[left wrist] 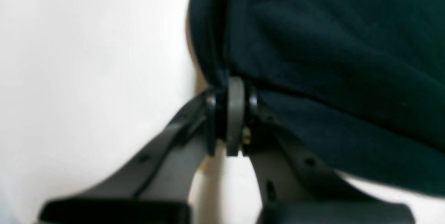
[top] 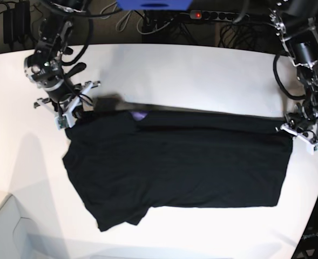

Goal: Layout the t-shirt on the table in an organized manner, then fold the t-shirt properly
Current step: 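Grasp the folded shirt edge with both grippers and pull it taut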

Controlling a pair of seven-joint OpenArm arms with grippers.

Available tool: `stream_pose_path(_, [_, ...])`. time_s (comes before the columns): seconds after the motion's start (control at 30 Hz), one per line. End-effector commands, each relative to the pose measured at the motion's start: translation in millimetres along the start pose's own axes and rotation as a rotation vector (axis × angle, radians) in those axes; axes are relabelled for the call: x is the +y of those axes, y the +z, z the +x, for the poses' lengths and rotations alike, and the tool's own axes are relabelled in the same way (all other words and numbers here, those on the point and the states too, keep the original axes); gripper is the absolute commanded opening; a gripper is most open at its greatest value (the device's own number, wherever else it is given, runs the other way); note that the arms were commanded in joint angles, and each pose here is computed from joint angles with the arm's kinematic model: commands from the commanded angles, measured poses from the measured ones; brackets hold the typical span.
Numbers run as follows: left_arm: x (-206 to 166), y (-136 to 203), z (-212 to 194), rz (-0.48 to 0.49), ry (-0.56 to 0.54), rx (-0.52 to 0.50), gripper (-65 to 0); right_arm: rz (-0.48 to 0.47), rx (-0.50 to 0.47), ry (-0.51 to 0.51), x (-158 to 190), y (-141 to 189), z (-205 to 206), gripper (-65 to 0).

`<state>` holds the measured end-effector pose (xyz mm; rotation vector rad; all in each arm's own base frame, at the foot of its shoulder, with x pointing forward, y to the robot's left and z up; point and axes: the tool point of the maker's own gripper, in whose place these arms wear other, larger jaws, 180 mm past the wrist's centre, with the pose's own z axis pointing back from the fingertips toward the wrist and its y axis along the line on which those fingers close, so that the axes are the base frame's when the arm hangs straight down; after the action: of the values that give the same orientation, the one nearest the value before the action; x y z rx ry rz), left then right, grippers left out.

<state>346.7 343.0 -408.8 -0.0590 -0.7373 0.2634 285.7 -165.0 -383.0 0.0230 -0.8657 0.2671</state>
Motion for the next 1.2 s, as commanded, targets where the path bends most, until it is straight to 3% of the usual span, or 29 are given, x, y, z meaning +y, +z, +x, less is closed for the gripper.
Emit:
stream_pose_path(0.0, [9,14,33,0.029,-0.033,-0.072,-64.9,-0.024,-0.078,0.023,-9,6,26,-65.0])
stream_pose_path(0.2, [-9,41,68,0.029,-0.123,-0.123,-64.9,-0.077,-0.148,0.053,-29,6,75,-65.0])
stream_pose_path(0.43, [-17,49,90,0.023,-0.131,-0.13,-64.9,-0.121,-0.07,0.073,-50,2,90,-65.0])
stream_pose_path(0.73, [-9,46,62,0.037,-0.136,-0.077,-64.9,-0.099,0.031,0.08,-43,6,43,-65.0])
stream_pose_path(1.03, [7,44,-1,0.059,-0.142,0.052,-64.9,-0.077,0.175,0.087,-35,21,-22,-65.0])
stream_pose_path(1.17, [12,45,-21,0.065,-0.143,0.092,-64.9,-0.076,0.198,0.09,-35,24,-31,-65.0])
